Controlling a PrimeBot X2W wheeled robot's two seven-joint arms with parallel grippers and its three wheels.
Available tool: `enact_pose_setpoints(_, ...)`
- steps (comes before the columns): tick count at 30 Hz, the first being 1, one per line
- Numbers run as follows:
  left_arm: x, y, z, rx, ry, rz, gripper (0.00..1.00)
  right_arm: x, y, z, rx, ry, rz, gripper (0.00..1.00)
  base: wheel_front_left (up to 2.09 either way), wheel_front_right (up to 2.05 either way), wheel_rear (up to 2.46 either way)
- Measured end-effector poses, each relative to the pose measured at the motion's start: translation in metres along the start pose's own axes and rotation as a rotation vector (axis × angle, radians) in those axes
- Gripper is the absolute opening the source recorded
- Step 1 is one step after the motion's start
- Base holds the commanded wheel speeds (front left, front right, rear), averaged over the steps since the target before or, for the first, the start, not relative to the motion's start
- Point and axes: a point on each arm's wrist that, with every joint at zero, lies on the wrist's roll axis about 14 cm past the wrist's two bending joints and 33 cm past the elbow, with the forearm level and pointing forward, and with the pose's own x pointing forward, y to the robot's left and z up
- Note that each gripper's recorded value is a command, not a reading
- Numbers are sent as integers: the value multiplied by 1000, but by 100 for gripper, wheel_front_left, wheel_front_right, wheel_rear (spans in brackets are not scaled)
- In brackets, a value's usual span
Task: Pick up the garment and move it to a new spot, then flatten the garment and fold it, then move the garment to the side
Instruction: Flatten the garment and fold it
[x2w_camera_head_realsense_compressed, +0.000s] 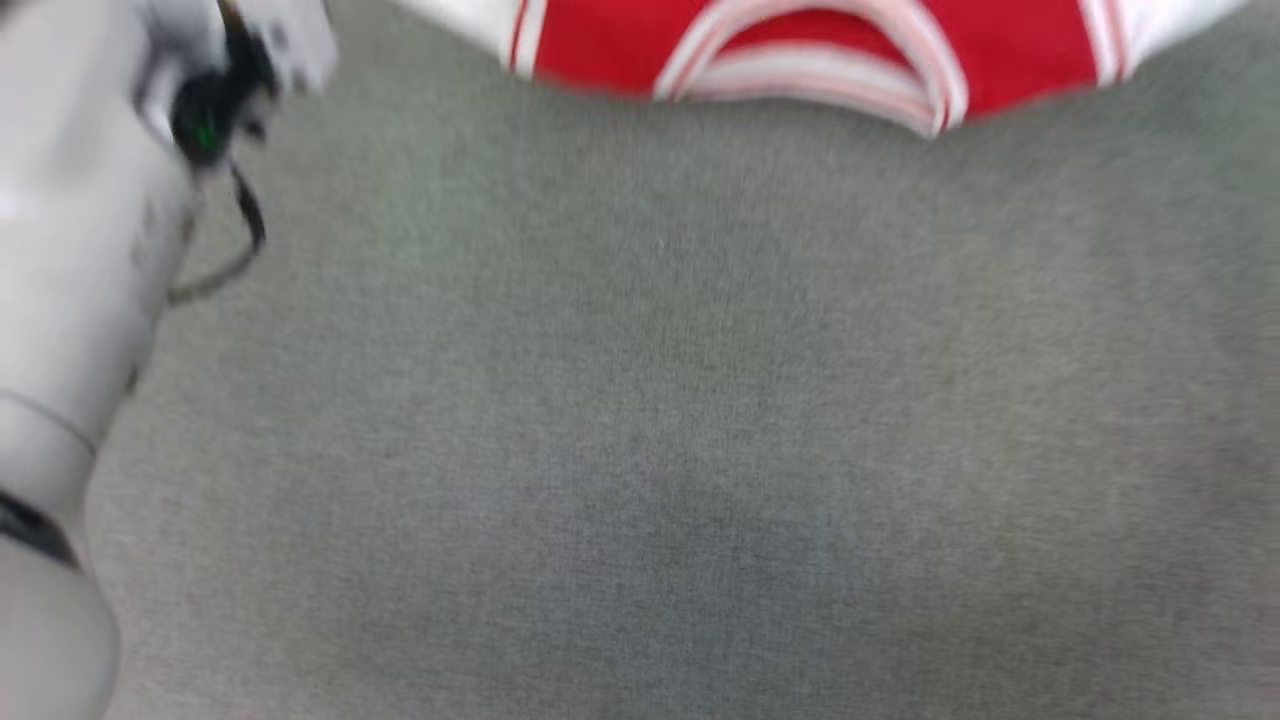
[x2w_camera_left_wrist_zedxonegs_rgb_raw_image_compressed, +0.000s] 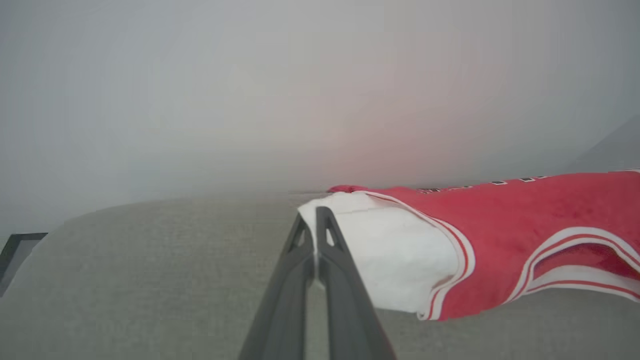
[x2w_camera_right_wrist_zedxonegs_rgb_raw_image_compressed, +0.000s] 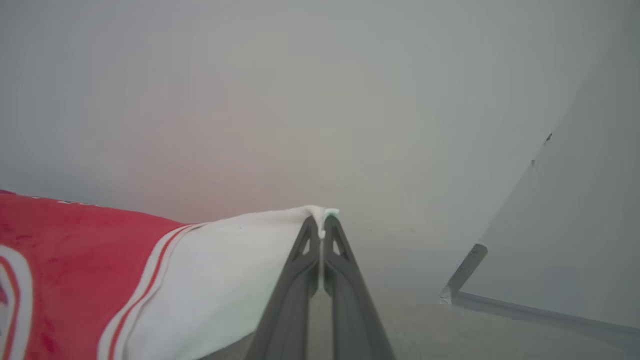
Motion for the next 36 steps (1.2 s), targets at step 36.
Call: enact_pose_setpoints(36,-276,7,-171,-45,208,121,0,-327,60,-101,161,635,270,0,0,0,0)
